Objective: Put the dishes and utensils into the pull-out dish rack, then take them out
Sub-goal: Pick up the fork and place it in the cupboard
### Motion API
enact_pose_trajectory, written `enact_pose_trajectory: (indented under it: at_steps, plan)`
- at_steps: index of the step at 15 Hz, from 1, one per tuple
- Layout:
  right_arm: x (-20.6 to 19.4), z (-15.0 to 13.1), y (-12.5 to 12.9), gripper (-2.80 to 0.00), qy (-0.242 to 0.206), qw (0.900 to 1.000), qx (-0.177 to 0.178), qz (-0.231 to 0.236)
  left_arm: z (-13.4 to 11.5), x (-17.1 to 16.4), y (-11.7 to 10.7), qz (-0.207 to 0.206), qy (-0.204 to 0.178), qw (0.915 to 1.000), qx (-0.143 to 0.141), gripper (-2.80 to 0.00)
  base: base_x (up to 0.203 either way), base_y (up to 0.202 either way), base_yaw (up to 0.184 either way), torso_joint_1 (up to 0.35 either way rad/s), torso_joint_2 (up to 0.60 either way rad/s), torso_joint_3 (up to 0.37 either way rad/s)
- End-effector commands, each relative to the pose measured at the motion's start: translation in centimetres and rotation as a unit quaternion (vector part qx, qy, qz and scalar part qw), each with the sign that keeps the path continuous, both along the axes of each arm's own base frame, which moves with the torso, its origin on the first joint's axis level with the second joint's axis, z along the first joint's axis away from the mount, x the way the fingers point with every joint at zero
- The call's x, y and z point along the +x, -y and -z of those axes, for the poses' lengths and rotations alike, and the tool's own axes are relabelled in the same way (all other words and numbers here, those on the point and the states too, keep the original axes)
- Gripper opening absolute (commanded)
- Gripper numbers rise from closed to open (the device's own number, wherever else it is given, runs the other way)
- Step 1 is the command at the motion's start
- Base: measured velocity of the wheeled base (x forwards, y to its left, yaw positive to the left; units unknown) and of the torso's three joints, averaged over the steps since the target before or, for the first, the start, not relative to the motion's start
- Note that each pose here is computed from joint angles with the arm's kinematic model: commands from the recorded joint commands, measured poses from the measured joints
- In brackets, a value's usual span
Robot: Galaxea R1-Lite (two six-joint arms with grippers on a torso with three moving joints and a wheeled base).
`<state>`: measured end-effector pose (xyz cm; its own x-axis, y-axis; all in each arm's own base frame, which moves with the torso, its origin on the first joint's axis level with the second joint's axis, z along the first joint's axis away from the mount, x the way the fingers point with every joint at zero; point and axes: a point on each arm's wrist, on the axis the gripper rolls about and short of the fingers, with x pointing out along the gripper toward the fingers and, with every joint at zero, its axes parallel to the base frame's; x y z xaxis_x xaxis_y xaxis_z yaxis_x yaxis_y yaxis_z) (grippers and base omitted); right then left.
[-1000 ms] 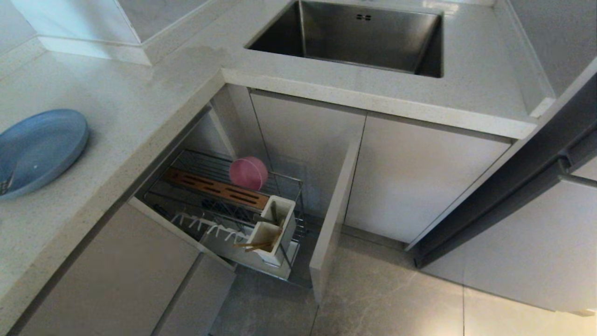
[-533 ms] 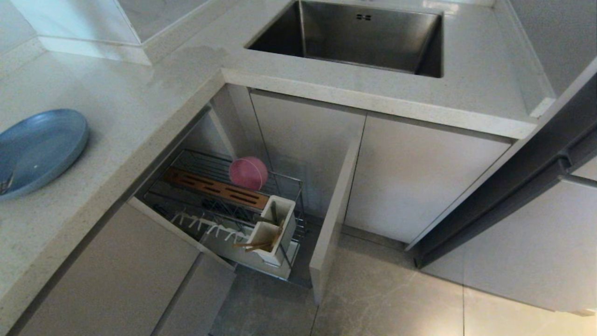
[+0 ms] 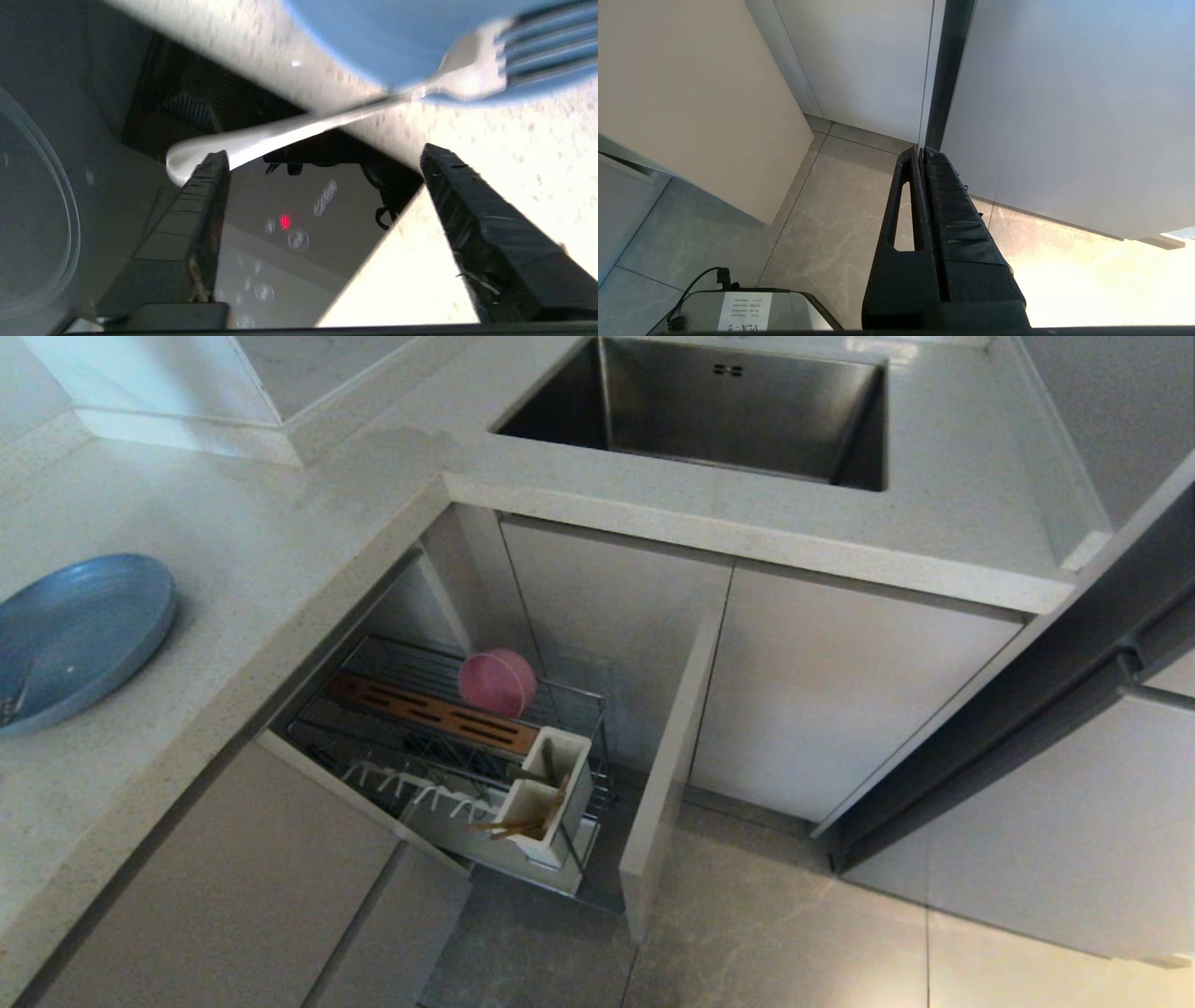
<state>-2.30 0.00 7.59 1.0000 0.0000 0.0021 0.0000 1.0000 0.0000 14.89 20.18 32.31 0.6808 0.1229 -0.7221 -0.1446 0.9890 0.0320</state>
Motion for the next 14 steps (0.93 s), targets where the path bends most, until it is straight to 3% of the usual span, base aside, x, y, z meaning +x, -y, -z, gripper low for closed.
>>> enact_pose_trajectory:
  at_steps: [1,4,14]
  plan:
    - [0.0,0.0,0.0,-2.8,0.0,1.0,0.0,0.0,0.1,0.7,-0.3,0.01,0.001,1.0,0.0,0.0,0.0,0.0,0.0,0.0,0.0,0.0]
    - [0.0,0.0,0.0,-2.8,-0.001,1.0,0.0,0.0,0.0,1.8,-0.9,0.02,0.014,0.9995,0.019,0.0,0.0,0.0,0.0,0.0,0.0,0.0]
    - [0.0,0.0,0.0,-2.8,0.0,1.0,0.0,0.0,0.8,3.1,-0.4,0.04,-0.008,0.9992,0.003,0.0,0.0,0.0,0.0,0.0,0.0,0.0]
